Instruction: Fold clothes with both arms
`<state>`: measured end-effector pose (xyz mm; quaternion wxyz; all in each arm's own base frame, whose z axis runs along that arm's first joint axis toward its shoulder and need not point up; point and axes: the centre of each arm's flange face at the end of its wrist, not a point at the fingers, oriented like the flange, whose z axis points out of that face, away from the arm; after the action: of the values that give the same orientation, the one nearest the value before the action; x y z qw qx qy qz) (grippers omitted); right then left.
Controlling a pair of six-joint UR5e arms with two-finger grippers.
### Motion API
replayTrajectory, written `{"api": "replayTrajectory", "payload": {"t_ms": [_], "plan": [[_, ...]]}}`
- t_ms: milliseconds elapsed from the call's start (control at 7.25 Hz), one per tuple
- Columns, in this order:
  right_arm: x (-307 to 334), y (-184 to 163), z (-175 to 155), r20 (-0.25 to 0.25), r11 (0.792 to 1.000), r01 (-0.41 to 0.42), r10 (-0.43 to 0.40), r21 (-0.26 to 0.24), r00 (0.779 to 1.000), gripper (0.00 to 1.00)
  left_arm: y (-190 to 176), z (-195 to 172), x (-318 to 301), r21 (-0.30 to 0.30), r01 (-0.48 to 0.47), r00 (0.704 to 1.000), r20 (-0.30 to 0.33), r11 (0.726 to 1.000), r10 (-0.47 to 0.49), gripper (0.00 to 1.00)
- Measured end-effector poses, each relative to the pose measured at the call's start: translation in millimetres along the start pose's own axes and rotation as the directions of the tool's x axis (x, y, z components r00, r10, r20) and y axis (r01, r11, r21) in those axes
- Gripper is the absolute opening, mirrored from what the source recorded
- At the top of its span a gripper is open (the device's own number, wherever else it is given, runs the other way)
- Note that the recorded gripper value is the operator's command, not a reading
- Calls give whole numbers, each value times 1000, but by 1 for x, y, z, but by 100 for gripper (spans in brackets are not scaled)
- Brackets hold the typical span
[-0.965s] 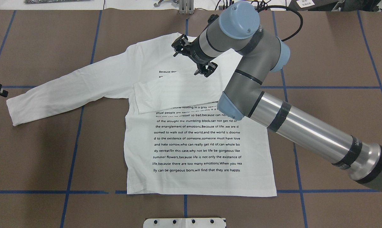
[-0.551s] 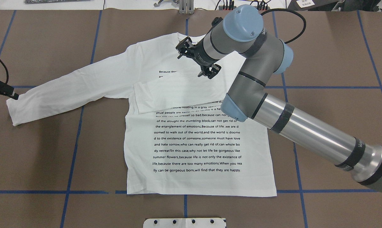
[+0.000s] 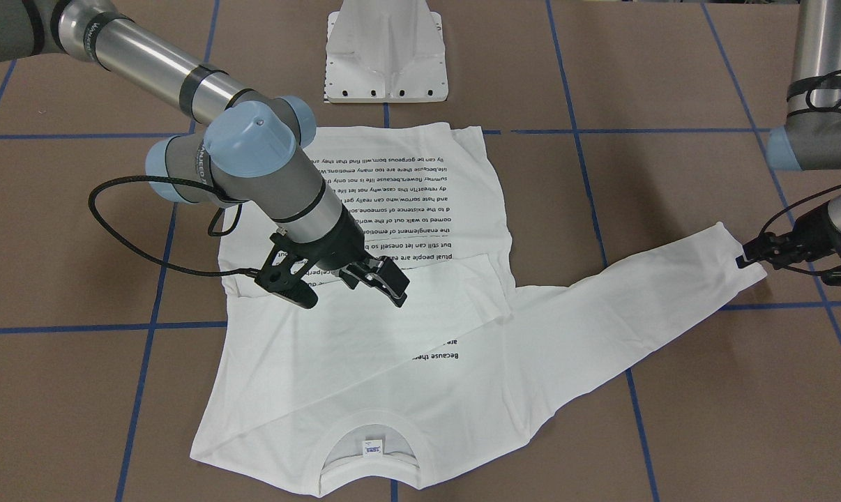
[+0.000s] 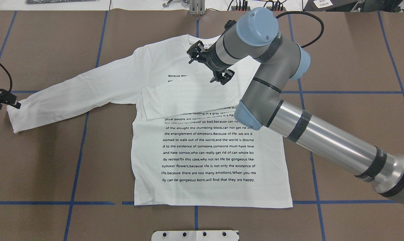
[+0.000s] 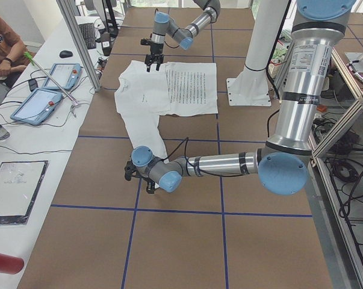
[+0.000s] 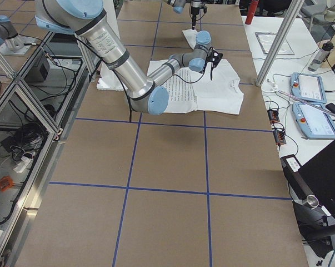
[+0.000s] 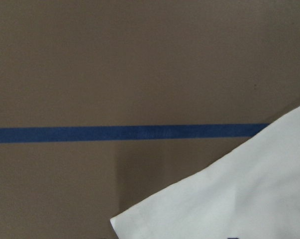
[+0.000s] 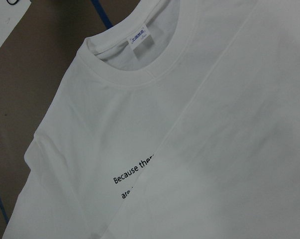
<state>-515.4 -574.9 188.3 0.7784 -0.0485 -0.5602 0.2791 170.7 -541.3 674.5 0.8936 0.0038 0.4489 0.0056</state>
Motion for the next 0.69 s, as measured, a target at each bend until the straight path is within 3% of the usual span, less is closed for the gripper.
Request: {"api": "replayTrajectory", "payload": {"t_ms": [414,689], "plan": [[2,0,1,-2,1000,-1,1,0,1000,99,1,5,-1,-6,1,1000,7,1000,-1,74],[2,0,1,-3,1000,-1,1,0,1000,99,3,10,-1,-15,0,1000,10,1000,0,57]]}}
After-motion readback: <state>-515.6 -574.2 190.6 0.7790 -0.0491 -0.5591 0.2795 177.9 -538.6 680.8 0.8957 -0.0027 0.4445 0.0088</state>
